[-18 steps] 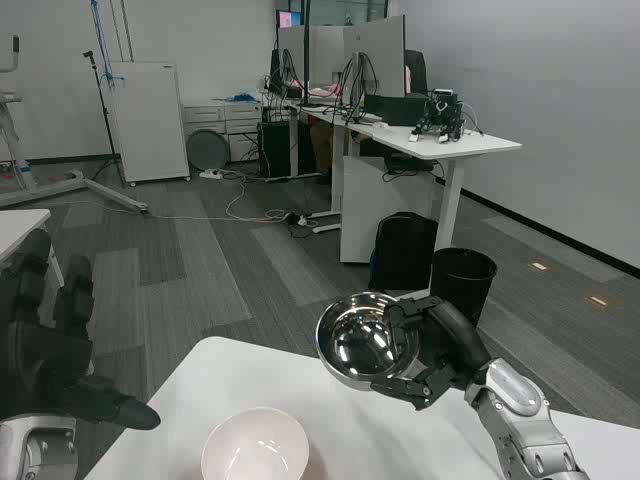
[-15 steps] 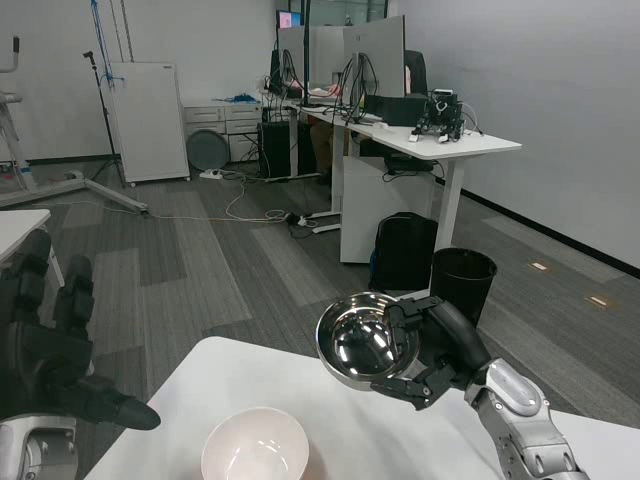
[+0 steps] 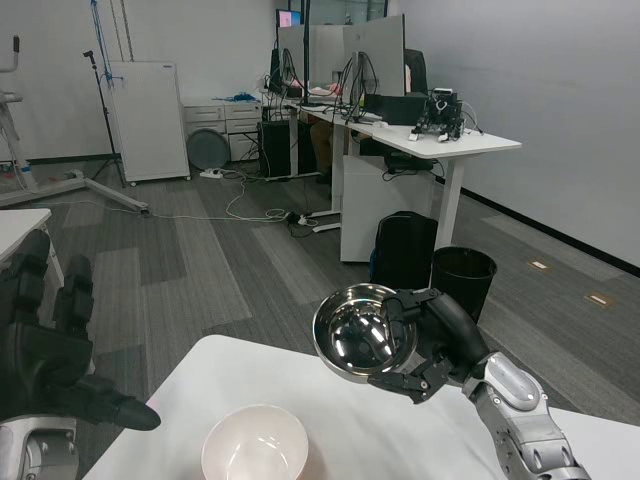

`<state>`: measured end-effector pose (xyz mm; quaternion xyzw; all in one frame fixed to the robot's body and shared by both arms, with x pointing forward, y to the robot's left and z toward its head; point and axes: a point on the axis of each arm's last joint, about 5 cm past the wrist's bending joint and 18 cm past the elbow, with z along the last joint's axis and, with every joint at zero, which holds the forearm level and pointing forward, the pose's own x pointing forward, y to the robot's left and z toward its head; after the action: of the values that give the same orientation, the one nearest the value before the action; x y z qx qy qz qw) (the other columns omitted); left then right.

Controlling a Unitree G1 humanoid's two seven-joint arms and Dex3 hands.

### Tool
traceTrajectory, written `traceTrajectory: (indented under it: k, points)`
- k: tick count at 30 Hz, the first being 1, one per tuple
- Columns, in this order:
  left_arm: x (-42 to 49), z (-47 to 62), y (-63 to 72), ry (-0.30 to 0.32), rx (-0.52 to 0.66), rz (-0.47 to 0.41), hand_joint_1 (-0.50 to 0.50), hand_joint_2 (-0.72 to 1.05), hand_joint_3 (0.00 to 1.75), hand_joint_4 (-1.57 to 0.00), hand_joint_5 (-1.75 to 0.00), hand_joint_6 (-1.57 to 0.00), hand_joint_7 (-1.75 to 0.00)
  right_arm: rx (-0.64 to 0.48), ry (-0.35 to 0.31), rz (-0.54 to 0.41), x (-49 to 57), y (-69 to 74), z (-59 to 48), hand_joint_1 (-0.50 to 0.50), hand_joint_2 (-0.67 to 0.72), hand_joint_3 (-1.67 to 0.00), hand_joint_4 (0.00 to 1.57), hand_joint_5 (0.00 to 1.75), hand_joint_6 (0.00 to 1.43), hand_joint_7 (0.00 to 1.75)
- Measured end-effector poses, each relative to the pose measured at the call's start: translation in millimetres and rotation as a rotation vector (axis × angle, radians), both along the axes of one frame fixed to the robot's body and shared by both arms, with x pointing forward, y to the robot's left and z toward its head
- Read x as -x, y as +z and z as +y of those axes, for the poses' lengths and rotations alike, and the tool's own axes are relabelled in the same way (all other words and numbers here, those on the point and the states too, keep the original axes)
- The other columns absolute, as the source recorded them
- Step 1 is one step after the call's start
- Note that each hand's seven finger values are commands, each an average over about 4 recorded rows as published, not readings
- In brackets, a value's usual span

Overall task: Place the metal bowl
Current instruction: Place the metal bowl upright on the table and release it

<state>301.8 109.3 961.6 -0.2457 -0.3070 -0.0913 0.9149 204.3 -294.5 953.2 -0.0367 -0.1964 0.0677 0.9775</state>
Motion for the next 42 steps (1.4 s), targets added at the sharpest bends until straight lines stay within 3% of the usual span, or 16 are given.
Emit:
traceTrajectory:
  k: [16, 25, 31, 37, 42]
  points:
    - [1.0, -0.7, 1.3, -0.005, 0.008, -0.010, -0.50, -0.64, 0.00, -0.22, -0.10, -0.10, -0.35, 0.044, -0.019, -0.010, 3.1, 4.0, -0.9, -0.12, -0.48, -1.59, 1.43, 1.07, 1.26, 1.19]
    - [1.5, 0.7, 1.3, 0.001, 0.016, -0.012, -0.50, -0.64, 0.00, -0.22, -0.10, -0.10, -0.35, 0.079, -0.076, 0.080, 21.4, -10.7, -4.9, -0.12, -0.48, -1.59, 1.43, 1.07, 1.23, 1.19]
    - [2.5, 1.9, -0.6, 0.006, 0.020, -0.006, -0.50, -0.64, 0.04, -0.22, -0.10, -0.10, -0.35, 0.121, -0.144, 0.161, 36.7, -21.0, -10.1, -0.12, -0.48, -1.59, 1.40, 1.16, 1.21, 1.20]
    - [2.4, 2.1, -0.6, 0.007, 0.021, -0.006, -0.50, -0.64, 0.00, -0.22, -0.10, -0.10, -0.35, 0.161, -0.173, 0.271, 49.4, -34.9, -9.3, -0.12, -0.51, -1.59, 1.28, 1.19, 1.15, 1.26]
    - [2.4, 2.2, -0.7, 0.008, 0.021, -0.005, -0.50, -0.64, 0.00, -0.22, -0.10, -0.10, -0.37, 0.175, -0.179, 0.339, 56.4, -41.6, -9.5, -0.12, -0.49, -1.59, 1.28, 1.26, 1.11, 1.27]
